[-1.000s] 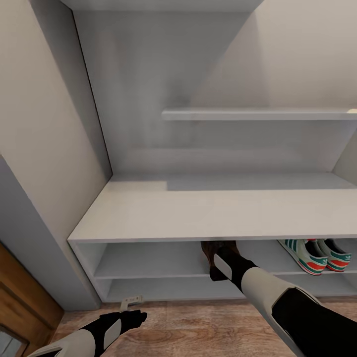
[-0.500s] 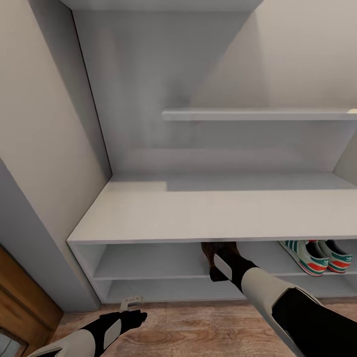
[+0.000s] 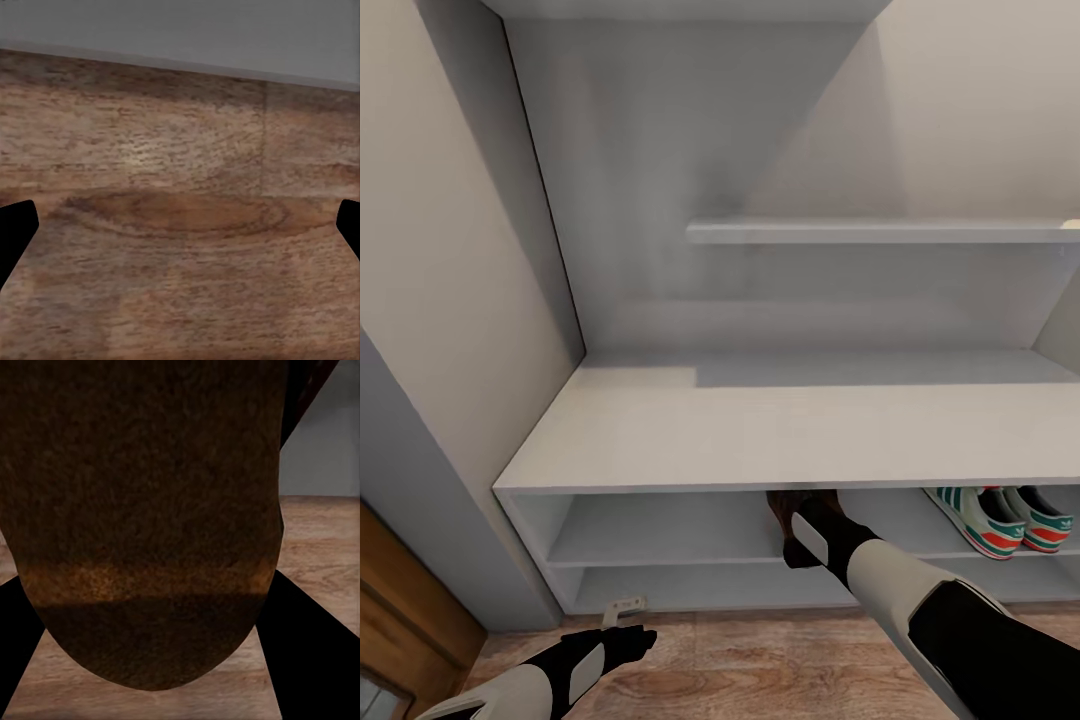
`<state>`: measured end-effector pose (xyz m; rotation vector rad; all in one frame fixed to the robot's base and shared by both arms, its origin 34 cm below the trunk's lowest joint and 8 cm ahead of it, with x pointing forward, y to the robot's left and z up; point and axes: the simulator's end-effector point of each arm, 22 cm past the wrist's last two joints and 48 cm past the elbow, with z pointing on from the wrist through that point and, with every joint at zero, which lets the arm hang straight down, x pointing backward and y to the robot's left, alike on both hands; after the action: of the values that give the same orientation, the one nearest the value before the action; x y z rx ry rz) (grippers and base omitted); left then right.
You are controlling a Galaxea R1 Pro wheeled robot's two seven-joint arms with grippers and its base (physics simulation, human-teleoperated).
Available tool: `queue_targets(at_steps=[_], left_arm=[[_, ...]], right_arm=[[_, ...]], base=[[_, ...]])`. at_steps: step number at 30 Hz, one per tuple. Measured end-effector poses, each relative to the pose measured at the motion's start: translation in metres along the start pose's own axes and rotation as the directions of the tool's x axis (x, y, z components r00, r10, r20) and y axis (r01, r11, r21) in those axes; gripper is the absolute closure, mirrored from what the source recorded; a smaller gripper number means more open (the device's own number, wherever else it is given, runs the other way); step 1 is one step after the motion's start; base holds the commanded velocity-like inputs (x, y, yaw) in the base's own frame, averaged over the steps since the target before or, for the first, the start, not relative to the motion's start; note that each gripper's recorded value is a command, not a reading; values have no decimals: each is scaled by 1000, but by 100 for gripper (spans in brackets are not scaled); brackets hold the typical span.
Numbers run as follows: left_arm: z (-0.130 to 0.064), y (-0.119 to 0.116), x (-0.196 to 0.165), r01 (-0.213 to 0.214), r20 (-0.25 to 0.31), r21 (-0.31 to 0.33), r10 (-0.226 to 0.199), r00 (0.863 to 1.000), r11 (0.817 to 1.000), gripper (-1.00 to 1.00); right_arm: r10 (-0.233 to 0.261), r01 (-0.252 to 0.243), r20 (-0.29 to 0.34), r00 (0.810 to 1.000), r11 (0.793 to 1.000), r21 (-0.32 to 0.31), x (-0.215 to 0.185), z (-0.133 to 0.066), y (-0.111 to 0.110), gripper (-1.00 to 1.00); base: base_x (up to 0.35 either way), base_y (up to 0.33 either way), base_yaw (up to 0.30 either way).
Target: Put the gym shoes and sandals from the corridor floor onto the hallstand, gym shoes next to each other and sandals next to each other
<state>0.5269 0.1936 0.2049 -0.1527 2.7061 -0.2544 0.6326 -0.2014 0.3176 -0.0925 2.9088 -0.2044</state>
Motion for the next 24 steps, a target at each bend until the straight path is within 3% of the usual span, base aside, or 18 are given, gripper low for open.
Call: queue_targets(at_steps=[24], left_arm=[[0,0,0,0,0,0,0,1000,1000,-100]], right_arm=[[-3,3,-1,1000,1000,3,0,0,-1,100]], base=[[18,0,0]])
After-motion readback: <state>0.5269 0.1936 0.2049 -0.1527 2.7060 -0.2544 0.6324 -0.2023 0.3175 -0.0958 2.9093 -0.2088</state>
